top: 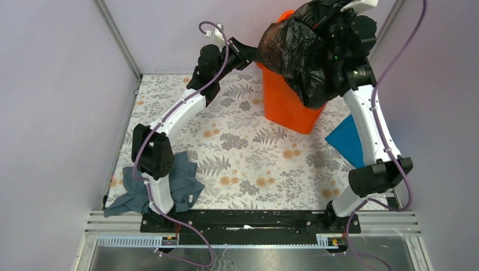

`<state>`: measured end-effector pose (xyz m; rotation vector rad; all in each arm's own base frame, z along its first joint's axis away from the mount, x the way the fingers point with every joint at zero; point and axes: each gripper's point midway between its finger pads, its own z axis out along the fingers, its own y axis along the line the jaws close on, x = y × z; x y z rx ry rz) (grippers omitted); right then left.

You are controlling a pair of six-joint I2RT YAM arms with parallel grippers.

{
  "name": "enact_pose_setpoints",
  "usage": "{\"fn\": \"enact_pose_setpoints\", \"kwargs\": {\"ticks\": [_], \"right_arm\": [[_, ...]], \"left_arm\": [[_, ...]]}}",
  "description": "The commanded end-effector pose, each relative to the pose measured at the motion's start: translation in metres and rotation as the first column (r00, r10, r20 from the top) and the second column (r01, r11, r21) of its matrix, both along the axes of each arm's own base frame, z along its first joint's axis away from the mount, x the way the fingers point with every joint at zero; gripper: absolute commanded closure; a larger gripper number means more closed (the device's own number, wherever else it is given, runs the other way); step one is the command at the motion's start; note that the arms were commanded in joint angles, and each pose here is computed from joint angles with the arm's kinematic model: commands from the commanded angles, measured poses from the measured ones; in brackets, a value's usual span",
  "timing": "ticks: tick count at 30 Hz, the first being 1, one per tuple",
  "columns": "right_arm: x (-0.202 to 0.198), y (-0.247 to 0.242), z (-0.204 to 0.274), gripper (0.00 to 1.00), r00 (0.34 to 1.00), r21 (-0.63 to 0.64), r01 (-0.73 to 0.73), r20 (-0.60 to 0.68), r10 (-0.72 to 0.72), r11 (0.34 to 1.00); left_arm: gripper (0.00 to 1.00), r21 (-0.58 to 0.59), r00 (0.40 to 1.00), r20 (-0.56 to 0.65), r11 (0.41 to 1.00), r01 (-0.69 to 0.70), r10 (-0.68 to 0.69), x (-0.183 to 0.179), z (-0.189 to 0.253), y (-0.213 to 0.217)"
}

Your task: Put the trash bags into the trash bin

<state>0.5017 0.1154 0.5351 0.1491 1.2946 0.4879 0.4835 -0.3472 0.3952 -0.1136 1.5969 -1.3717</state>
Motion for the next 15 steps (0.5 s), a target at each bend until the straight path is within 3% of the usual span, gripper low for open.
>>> {"fn": "enact_pose_setpoints", "kwargs": {"ticks": [1, 2, 9, 15], "right_arm": [[-0.046, -0.005, 0.051, 1.00, 0.988, 0.062, -0.030, 0.151, 0.020, 0.998], [-0.050, -0.007, 0.055, 1.00, 0.987, 0.065, -0.026, 0.158, 0.016, 0.998], [-0.081, -0.011, 0.082, 1.00, 0.981, 0.081, -0.041, 0.195, 0.025, 0.996], [-0.098, -0.013, 0.096, 1.00, 0.979, 0.120, -0.065, 0.202, 0.040, 0.991]], "left_arm": [[0.96, -0.008, 0.996, 0.088, 1.000, 0.015, -0.014, -0.024, 0.019, 0.000], [1.00, -0.017, 0.997, 0.078, 1.000, 0.013, -0.012, -0.027, 0.019, 0.002], [1.00, -0.084, 0.997, 0.048, 0.994, 0.069, -0.065, -0.070, 0.043, 0.015], [1.00, -0.102, 1.000, 0.020, 0.995, 0.009, -0.007, -0.116, 0.062, 0.048]]}}
